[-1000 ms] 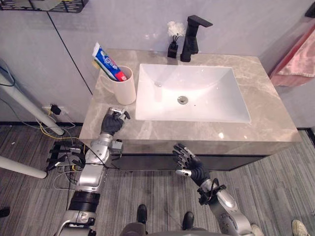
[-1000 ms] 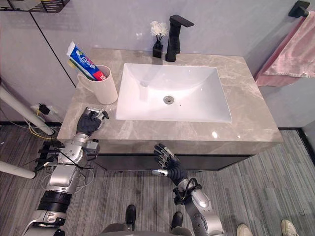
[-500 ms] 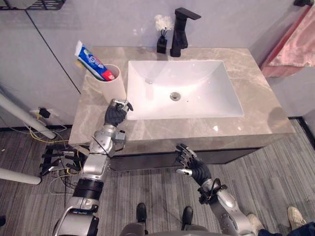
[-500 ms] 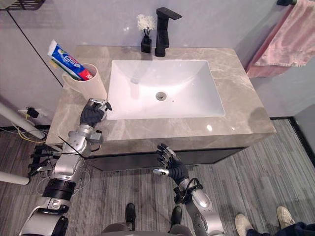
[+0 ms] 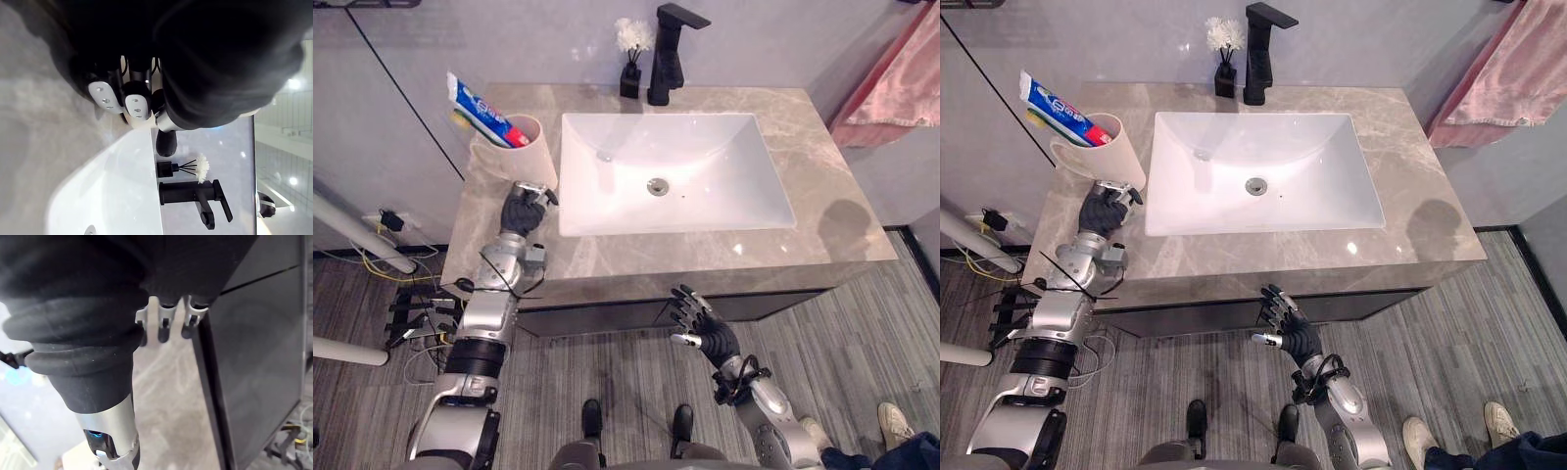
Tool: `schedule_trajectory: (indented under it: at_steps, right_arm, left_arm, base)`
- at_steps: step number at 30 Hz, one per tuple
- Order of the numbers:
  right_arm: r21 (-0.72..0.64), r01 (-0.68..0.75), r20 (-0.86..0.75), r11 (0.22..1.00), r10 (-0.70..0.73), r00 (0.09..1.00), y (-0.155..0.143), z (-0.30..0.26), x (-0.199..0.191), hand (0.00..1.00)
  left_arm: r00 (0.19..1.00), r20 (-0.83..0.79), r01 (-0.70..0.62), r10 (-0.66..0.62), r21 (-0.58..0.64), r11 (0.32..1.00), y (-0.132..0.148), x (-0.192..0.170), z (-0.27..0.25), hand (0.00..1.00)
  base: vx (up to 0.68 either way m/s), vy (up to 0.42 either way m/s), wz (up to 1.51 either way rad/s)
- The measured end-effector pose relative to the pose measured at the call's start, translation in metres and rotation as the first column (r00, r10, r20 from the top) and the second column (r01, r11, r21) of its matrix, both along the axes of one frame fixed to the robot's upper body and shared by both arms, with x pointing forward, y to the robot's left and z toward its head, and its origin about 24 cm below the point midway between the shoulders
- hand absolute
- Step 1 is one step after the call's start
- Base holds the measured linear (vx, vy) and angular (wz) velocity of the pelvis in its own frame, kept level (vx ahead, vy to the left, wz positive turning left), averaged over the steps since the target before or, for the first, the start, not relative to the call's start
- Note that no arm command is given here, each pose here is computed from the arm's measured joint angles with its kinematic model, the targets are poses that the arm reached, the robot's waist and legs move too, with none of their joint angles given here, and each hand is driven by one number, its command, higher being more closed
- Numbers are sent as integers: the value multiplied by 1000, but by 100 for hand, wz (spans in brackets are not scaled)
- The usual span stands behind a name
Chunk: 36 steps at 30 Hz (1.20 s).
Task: Organize washtable
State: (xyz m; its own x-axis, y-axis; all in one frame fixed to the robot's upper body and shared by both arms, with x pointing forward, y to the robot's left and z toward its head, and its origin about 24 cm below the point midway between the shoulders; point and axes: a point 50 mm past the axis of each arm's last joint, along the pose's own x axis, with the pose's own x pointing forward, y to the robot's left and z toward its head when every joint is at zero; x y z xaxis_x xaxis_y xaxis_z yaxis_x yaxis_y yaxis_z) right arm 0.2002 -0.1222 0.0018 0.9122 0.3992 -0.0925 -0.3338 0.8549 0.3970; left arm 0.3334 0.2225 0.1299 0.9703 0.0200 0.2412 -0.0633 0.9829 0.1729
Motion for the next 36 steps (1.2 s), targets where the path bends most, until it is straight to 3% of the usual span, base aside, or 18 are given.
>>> schedule_trajectory:
  at_steps: [13, 30, 36]
  right_arm:
    - [2, -6, 2, 1000, 6, 1000, 1, 0, 0, 0]
    - [5, -13, 8, 1000, 13, 1000, 4, 1, 1, 0]
    - [8, -18, 17, 1000, 18, 1000, 5, 3, 1, 0]
  left_arm:
    - [996, 84, -49, 41, 93, 994, 21, 14, 45, 100]
    - [983, 168, -86, 75, 58, 995, 23, 27, 81, 100]
    - [969, 212, -144, 130, 55, 988, 36, 35, 111, 100]
  base:
    - [0, 0, 0]
    - [-12, 4, -1]
    - [0, 0, 0]
